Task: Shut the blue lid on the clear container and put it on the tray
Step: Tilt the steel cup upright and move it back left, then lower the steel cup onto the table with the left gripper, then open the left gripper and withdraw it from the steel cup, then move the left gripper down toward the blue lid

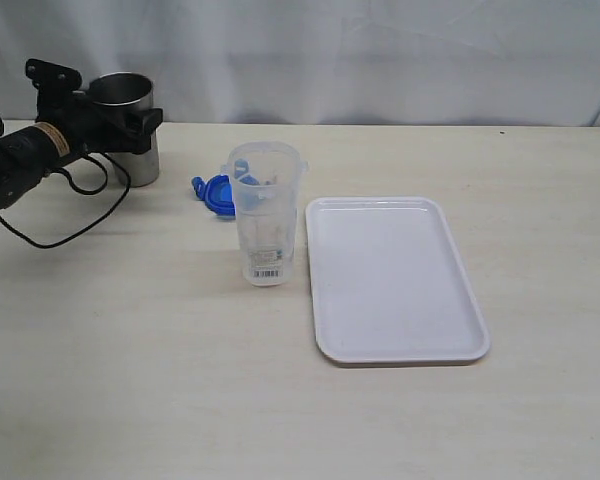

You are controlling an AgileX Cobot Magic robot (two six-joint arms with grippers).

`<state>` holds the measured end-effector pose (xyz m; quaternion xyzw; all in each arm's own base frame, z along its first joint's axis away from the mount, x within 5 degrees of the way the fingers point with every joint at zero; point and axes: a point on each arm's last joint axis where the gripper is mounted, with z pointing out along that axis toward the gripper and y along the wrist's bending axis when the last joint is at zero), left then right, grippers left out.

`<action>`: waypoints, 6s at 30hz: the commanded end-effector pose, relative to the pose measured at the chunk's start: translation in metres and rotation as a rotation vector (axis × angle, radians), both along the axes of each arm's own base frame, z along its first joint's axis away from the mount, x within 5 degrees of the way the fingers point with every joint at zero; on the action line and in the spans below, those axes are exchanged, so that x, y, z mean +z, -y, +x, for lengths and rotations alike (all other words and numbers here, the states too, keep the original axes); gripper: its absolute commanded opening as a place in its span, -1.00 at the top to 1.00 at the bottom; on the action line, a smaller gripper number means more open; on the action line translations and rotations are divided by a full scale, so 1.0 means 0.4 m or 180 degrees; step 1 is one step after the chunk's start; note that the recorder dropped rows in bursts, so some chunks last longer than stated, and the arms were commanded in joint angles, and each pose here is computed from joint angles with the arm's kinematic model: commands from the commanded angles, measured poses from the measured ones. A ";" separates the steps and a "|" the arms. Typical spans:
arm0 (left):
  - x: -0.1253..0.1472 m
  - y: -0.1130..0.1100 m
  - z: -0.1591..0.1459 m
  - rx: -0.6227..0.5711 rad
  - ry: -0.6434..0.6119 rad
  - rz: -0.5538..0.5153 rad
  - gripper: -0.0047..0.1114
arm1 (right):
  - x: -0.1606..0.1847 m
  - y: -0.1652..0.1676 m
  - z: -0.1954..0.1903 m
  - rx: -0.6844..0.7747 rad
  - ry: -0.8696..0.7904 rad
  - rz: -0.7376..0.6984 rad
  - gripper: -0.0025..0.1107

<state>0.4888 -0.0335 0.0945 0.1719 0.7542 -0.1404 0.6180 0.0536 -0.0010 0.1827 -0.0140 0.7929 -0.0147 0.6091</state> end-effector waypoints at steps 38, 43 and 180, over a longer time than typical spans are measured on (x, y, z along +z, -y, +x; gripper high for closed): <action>-0.003 -0.009 0.004 0.0084 -0.0300 0.0150 -0.59 | 0.001 0.000 0.000 0.0012 0.0039 -0.0028 0.88; -0.011 -0.015 0.004 0.0168 -0.0409 0.0191 -0.84 | 0.001 0.000 0.000 0.0012 0.0039 -0.0028 0.88; 0.151 0.142 -0.309 0.0796 -0.1789 0.0785 0.52 | 0.001 0.000 0.000 0.0012 0.0039 -0.0028 0.88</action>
